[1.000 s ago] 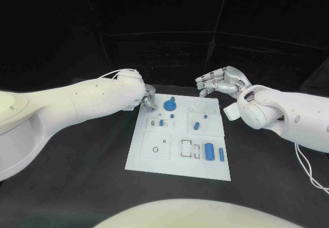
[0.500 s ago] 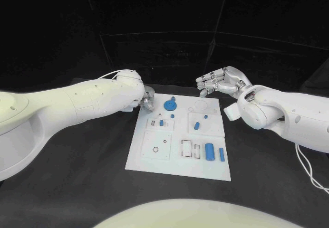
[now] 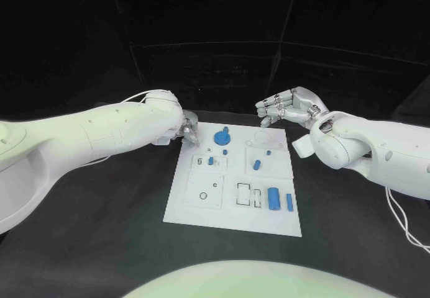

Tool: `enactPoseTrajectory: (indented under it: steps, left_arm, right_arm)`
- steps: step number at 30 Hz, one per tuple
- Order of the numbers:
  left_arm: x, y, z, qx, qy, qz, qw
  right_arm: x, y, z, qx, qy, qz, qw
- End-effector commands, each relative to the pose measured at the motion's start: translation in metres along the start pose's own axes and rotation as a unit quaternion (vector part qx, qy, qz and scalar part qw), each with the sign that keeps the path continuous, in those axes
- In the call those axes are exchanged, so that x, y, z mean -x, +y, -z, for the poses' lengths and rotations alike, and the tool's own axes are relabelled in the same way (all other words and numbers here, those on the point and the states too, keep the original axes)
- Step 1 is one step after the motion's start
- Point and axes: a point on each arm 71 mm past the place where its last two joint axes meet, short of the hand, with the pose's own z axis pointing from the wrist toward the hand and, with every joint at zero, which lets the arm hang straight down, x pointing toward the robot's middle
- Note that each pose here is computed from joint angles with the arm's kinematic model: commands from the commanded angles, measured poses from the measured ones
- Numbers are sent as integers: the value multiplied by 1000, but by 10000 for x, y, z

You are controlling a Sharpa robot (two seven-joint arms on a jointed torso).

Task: Assemble the parts on the task board

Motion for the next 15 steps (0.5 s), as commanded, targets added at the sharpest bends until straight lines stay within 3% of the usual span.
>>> enactPoseTrajectory:
  steps: [1, 9, 15]
  left_arm:
    - [157, -12, 83, -33, -28, 53, 998]
    - [471, 131, 284, -40, -67, 93, 993]
    - [579, 238, 346, -31, -75, 100, 992]
  right_arm:
    - [9, 12, -4, 4, 3, 0, 1000]
    - [32, 0, -5, 2, 0, 1, 1000]
    - [36, -3, -9, 2, 0, 1, 1000]
